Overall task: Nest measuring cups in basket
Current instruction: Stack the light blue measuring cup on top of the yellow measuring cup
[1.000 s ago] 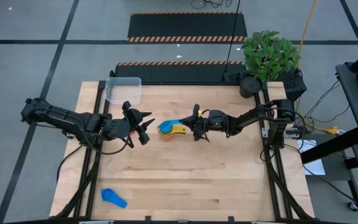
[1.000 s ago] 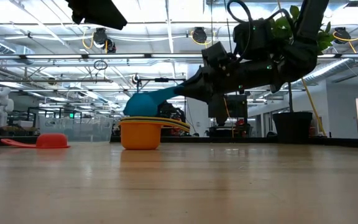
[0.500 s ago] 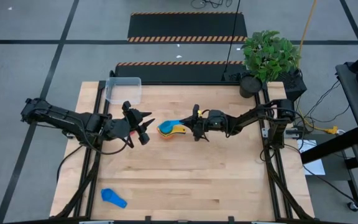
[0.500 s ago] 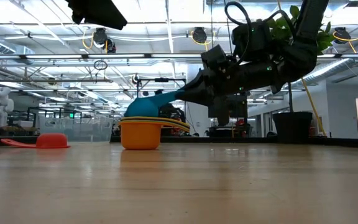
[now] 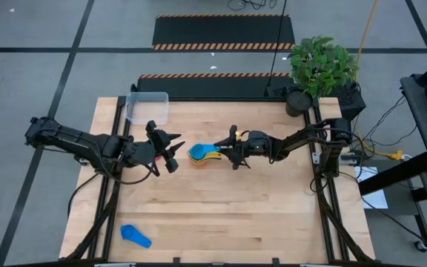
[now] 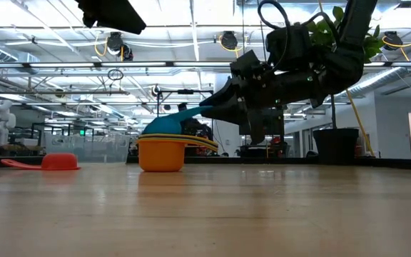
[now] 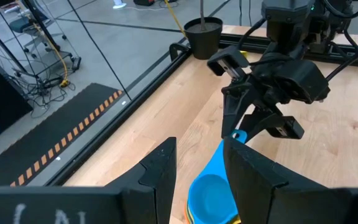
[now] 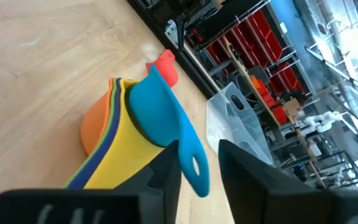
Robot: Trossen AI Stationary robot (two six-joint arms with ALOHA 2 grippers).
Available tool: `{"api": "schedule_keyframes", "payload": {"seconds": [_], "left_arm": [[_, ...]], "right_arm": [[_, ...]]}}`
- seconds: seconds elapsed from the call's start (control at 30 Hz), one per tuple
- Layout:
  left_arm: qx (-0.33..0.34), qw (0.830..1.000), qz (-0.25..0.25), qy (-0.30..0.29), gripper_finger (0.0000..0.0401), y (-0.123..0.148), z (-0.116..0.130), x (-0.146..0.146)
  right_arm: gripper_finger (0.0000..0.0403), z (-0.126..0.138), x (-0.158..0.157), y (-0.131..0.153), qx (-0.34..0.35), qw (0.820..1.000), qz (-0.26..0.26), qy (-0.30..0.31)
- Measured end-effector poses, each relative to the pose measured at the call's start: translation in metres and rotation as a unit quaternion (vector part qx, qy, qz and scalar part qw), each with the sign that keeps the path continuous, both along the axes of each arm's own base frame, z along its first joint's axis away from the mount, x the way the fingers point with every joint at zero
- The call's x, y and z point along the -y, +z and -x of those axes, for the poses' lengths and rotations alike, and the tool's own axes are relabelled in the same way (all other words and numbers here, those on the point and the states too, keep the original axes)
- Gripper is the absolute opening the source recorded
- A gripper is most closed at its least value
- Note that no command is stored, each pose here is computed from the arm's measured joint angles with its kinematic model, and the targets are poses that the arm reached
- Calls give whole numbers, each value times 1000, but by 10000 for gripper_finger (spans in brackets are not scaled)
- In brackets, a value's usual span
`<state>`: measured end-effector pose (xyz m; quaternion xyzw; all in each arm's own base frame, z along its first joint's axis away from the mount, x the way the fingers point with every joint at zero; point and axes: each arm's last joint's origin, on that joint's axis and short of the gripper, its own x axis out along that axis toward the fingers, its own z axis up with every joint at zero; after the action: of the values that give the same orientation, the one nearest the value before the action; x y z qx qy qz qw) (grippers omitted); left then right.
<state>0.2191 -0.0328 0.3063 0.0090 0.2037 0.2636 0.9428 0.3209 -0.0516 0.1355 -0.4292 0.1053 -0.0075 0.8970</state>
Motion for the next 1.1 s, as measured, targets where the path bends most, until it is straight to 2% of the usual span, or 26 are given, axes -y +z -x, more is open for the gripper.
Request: {"api": "schedule_keyframes", "payload": {"seconds": [0.3,0.73,0.93,1.1], "left_arm": [[0,1000,0,0,136,0,0,0],[-6,1000,-1,-1,136,-1,0,0],[-7,1000,-1,-1,136,-1,1,0],[-7,1000,-1,-1,136,-1,1,0]], "right_arm": [[147,0,0,0,2,1000,-18,-3],[174,2,2,3,-2,1000,-21,-8],[179,6,5,10,-20,998,-54,-19],[179,10,5,14,-40,994,-100,15]]}}
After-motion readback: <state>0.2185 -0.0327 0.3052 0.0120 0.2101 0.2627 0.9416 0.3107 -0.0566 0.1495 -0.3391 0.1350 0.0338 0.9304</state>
